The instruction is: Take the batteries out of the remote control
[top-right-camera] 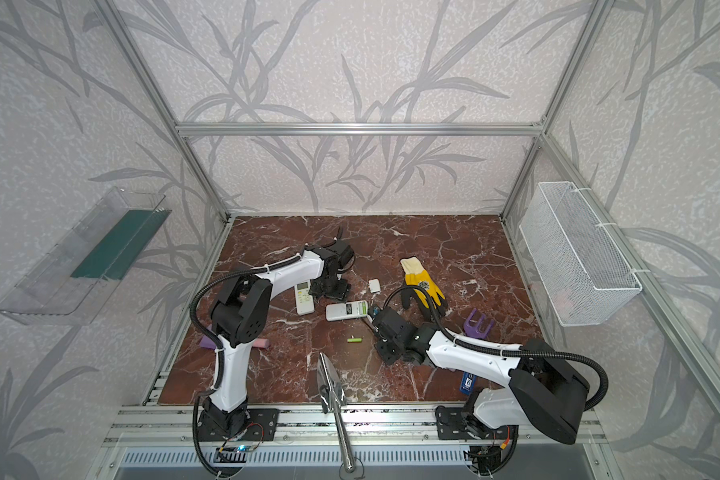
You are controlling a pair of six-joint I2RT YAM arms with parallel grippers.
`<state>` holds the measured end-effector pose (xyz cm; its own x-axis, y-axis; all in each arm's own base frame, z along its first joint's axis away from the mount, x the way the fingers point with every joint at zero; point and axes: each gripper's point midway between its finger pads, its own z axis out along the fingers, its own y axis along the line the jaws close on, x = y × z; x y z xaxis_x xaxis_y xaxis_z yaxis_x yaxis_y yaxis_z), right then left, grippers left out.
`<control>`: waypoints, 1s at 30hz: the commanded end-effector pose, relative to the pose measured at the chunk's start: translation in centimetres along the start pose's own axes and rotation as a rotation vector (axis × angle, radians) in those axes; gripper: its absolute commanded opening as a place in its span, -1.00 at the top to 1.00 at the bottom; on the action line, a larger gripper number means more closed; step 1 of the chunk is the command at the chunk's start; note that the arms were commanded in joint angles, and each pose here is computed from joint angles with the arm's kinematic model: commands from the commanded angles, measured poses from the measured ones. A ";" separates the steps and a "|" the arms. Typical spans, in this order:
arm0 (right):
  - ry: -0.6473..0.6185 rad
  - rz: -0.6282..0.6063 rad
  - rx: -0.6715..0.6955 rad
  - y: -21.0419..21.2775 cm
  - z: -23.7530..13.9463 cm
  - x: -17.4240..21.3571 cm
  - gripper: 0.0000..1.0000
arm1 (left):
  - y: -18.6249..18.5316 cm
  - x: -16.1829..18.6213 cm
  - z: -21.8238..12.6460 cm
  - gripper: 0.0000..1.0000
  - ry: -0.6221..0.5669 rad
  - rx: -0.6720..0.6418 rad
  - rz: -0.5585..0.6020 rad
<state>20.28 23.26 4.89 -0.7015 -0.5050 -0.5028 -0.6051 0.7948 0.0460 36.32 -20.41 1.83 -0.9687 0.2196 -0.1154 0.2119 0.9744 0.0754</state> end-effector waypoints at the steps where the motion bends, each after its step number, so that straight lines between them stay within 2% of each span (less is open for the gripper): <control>1: -0.020 0.041 0.024 -0.8 -0.4 -1.3 1.00 | 0.9 4.1 1.8 -0.54 0.137 -0.064 0.029; 6: -0.034 0.050 0.037 -1.4 -0.6 -1.9 1.00 | 0.1 5.2 1.7 -0.47 0.145 -0.053 0.050; 13: -0.028 0.054 0.041 -1.7 -0.7 -2.1 1.00 | -0.2 5.9 0.7 -0.47 0.121 -0.036 0.059; 14: -0.029 0.054 0.043 -1.8 -0.7 -2.1 1.00 | -0.1 5.7 0.3 -0.50 0.107 -0.039 0.058; 18: -0.034 0.060 0.048 -2.0 -1.4 -2.2 1.00 | 0.7 4.7 -1.4 -0.83 0.035 -0.063 0.055; 22: -0.040 0.071 0.056 -2.3 -2.1 -2.1 1.00 | 0.0 3.3 -3.2 -0.99 -0.040 -0.013 0.057; 30: -0.085 0.110 0.008 -1.5 -3.4 -3.2 1.00 | -4.4 3.5 -4.0 -0.97 -0.115 0.184 0.113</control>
<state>21.81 22.01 7.82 -0.7240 -0.4218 -0.5458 -0.5385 0.8401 0.0651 32.15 -22.20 4.98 -0.9329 0.2975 -0.2029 0.3070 0.9516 -0.0165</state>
